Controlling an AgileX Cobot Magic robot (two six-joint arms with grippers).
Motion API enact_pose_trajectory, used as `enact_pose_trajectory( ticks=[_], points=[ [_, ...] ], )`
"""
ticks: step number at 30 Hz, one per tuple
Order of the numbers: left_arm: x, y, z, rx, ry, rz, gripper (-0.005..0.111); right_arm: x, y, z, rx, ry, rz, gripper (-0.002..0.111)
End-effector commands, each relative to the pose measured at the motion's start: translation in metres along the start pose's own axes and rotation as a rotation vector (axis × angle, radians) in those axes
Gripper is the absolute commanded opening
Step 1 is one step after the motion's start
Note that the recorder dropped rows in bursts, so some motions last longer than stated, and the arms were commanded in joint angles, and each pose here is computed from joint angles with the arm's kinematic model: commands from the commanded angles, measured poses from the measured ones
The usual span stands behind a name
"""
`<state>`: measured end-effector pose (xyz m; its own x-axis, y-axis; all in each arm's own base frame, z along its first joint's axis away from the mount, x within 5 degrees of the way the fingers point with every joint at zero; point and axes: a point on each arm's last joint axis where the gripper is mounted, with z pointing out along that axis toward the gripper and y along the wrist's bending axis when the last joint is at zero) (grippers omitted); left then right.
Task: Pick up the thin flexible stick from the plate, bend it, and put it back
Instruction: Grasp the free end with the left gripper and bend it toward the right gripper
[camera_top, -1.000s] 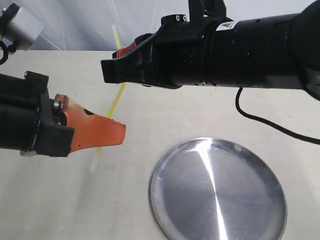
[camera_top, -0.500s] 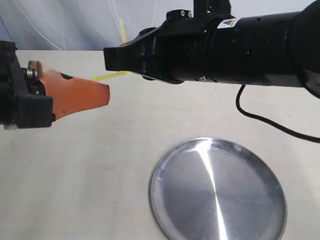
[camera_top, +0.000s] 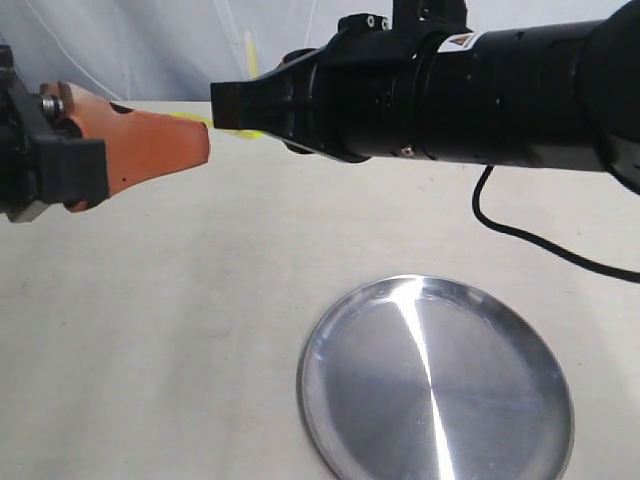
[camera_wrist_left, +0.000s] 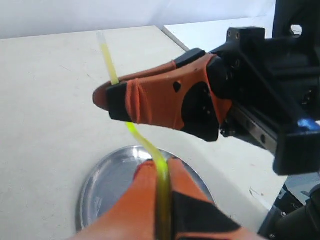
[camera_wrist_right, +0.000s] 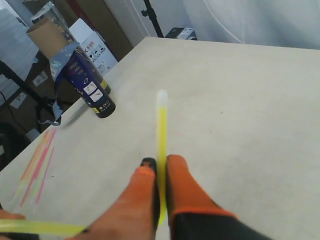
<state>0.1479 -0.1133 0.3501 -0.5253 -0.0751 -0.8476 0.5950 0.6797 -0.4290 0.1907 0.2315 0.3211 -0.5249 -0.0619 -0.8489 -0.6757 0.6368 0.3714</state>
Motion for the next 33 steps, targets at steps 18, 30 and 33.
enact_pose_trajectory(
  ticks=[18, 30, 33],
  points=[
    [-0.019, 0.01, 0.001, -0.105, -0.195, -0.031, 0.0, 0.014, 0.006, 0.002, -0.066, 0.119, 0.002, -0.001],
    [-0.017, 0.017, 0.012, -0.124, -0.168, -0.057, 0.0, 0.016, 0.007, 0.002, -0.08, 0.139, -0.011, -0.001],
    [-0.018, 0.017, 0.012, -0.133, -0.18, -0.055, 0.0, 0.016, 0.007, 0.002, -0.082, 0.143, -0.013, -0.001]
  ],
)
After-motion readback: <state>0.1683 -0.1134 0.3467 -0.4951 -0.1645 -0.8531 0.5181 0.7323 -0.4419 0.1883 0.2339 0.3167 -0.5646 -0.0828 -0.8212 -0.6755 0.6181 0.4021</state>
